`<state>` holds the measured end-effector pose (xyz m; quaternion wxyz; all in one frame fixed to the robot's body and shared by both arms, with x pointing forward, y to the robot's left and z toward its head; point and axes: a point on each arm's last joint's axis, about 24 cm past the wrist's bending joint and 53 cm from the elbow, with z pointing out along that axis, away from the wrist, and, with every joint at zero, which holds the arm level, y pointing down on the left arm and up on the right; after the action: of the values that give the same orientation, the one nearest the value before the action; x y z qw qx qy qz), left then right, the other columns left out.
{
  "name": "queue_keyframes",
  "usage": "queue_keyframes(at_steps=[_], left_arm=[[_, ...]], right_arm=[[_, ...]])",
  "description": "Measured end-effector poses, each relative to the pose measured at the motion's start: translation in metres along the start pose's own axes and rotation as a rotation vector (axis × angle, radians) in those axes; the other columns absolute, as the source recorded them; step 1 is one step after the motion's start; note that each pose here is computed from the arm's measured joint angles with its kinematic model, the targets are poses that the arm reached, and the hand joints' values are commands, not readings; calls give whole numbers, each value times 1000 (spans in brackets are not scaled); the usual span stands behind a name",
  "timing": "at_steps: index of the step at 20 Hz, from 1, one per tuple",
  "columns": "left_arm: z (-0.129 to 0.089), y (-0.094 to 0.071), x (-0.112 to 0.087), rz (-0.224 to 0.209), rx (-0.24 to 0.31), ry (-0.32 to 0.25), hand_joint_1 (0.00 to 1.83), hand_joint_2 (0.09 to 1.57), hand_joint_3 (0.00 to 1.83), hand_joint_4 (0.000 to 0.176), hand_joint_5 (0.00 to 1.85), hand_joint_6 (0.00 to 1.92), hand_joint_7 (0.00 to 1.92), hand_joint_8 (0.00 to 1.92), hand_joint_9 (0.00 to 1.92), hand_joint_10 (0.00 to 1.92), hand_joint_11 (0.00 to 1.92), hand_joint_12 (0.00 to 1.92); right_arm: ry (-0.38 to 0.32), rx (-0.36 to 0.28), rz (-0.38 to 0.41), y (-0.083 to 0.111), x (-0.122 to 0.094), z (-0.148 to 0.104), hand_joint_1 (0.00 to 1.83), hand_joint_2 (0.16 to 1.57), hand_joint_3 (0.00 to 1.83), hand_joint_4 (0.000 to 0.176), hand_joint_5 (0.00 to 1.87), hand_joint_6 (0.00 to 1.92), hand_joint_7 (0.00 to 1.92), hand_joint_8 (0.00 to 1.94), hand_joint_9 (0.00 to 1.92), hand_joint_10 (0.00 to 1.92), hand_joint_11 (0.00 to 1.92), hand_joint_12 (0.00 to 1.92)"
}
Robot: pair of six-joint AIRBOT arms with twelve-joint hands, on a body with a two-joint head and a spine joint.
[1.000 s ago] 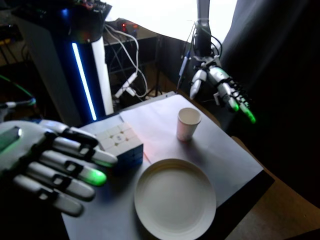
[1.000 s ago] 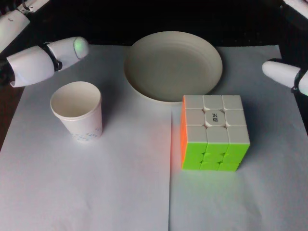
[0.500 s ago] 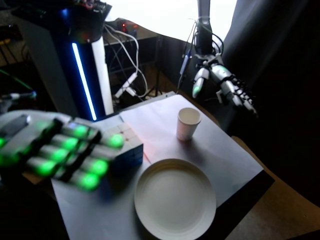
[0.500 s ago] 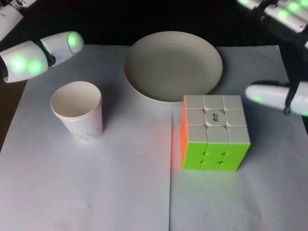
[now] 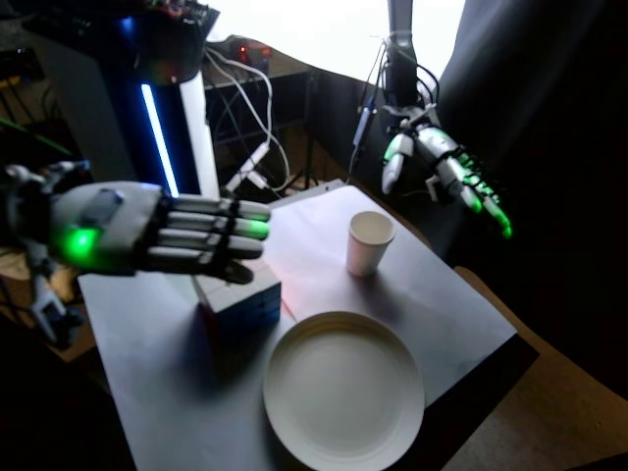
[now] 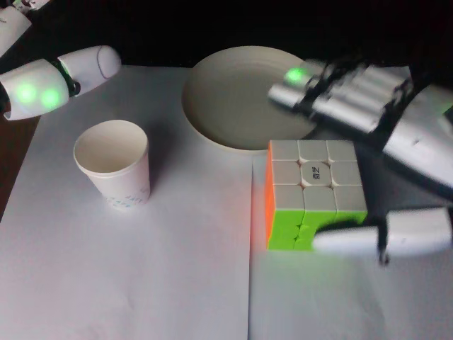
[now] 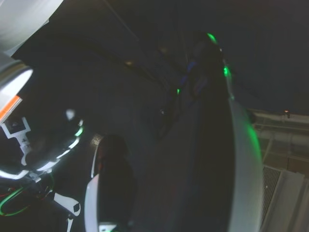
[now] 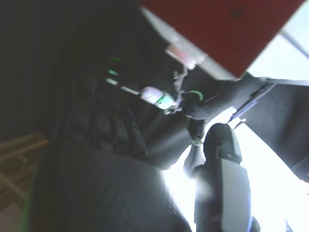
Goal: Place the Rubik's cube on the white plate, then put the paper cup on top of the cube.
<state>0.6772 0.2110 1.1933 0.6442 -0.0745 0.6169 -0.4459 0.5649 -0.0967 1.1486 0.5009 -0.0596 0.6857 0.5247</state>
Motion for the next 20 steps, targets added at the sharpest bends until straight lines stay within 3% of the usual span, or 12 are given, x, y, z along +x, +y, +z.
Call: queue_keyframes(at_steps=[2,4,6,8,9,13,14,15,16,17,19,20], left_arm=[[0,1,-1,-2,-3,-2,226,1250,0,105,56,1,0,0,0,0,0,76],[0,1,-1,-2,-3,-3,228,1244,0,123,56,0,0,0,0,0,0,0],[0,1,0,-1,-3,-2,234,1262,6,90,53,0,0,0,0,0,22,12],[0,1,0,-1,-3,-2,243,1264,5,88,50,0,0,0,0,0,14,11],[0,1,0,-2,-2,-1,242,1256,1,91,59,4,0,0,0,0,5,9],[0,1,0,-3,-5,-3,259,1251,0,115,68,6,0,0,0,0,9,12],[0,1,0,-3,-5,-3,254,1249,0,110,72,6,0,0,0,0,2,11],[0,1,0,-4,-4,-3,250,1250,0,112,74,6,0,0,0,0,0,1],[0,1,0,-3,-4,-3,264,1254,1,106,72,3,0,0,0,0,0,0],[0,1,0,-4,-4,-3,249,1253,0,110,72,2,0,0,0,0,0,0],[0,1,0,-3,-3,-2,262,1259,2,120,75,3,0,0,0,0,0,0],[0,1,0,-3,-3,-2,276,1271,6,95,78,4,0,0,0,0,0,0]], right_arm=[[51,16,-1,-9,17,4,681,1002,0,26,0,0,0,0,0,0,0,0],[79,63,5,-27,26,7,634,1027,9,17,0,0,0,0,0,0,0,0],[95,115,22,-46,35,11,608,1026,6,39,0,0,0,0,0,0,0,0],[99,132,23,-55,38,13,573,1043,12,0,0,0,0,0,0,0,0,0],[93,137,21,-58,36,14,567,1049,12,35,0,0,0,0,0,0,0,0],[68,165,30,-66,29,13,667,1090,22,6,0,0,0,0,23,10,33,16],[64,169,31,-68,28,13,833,1132,0,0,156,37,209,69,106,606,0,1316],[58,172,37,-70,28,14,868,1152,2,0,181,204,200,411,98,1094,45,1618],[51,168,43,-69,27,15,983,1166,2,0,77,1034,180,1250,268,1607,283,1869],[44,163,48,-68,26,16,1080,1172,2,0,58,1352,242,1592,350,1864,376,1919],[25,159,70,-67,23,16,1284,1280,12,0,194,1580,643,1597,660,1921,698,1921],[15,155,74,-66,21,17,1174,1319,45,0,413,1545,671,1741,834,1921,899,1921]])
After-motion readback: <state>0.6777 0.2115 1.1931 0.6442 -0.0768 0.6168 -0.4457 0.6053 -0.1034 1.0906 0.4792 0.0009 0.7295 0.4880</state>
